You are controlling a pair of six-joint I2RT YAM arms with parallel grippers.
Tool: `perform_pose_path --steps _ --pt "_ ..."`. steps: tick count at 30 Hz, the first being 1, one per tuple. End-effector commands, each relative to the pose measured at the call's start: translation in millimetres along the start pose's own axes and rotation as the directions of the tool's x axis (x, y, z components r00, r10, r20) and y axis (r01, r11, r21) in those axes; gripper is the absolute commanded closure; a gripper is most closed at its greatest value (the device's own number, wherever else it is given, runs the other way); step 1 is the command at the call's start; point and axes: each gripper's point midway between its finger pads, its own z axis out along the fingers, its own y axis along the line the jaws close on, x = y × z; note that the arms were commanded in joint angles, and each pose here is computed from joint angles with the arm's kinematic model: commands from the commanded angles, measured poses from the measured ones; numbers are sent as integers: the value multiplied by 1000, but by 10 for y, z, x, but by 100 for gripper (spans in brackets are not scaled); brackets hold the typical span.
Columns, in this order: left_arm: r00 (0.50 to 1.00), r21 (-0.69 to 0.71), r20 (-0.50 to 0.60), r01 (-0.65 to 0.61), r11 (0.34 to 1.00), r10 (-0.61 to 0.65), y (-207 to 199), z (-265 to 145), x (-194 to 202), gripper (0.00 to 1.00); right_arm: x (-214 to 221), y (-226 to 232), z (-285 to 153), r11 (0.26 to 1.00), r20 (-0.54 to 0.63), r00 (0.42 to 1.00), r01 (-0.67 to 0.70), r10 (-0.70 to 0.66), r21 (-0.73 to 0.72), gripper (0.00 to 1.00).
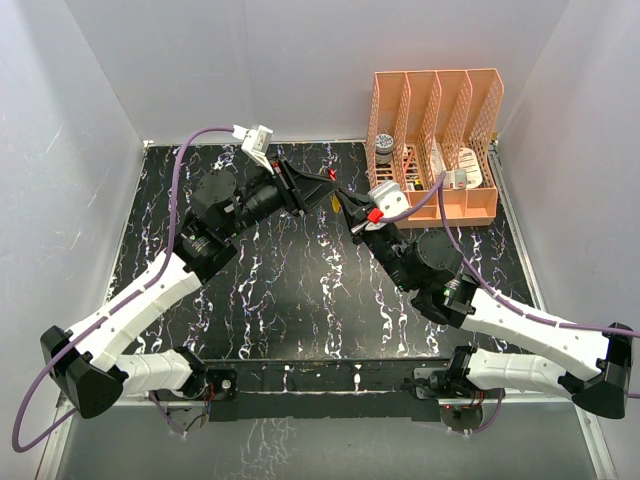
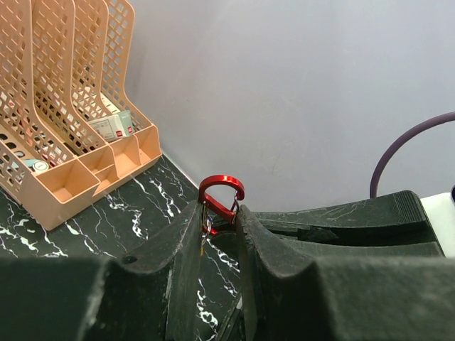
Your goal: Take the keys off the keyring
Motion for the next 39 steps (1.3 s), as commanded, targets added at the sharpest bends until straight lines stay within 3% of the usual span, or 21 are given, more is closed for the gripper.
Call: perform_pose_path --steps 1,4,11,14,19,35,37,39 --pt "1000 124 -22 -12 992 14 -353 -69 -77 81 -97 3 5 1000 33 999 -4 5 -5 100" --pt "1000 142 -27 -6 990 10 -373 -64 -55 73 -100 6 10 1000 34 999 -5 5 -6 100" --pt "999 164 -31 1 986 4 -396 -54 -34 68 -97 15 11 1000 34 999 -5 5 -10 100" --pt "999 170 -34 2 985 4 -395 -47 -21 76 -102 16 9 1000 35 999 -6 7 -11 100" --pt "999 211 -47 4 977 6 -456 -24 0 100 -100 15 1 1000 37 999 -9 10 -12 100" --pt "998 197 -19 -55 979 60 -439 -69 -46 100 -87 13 -16 1000 38 999 -8 8 -13 100" --pt "998 197 -16 -59 979 63 -441 -77 -53 100 -84 19 -19 1000 38 999 -6 7 -17 84" --pt "998 194 -15 -60 979 64 -439 -81 -55 100 -84 18 -20 1000 39 999 -5 6 -16 76"
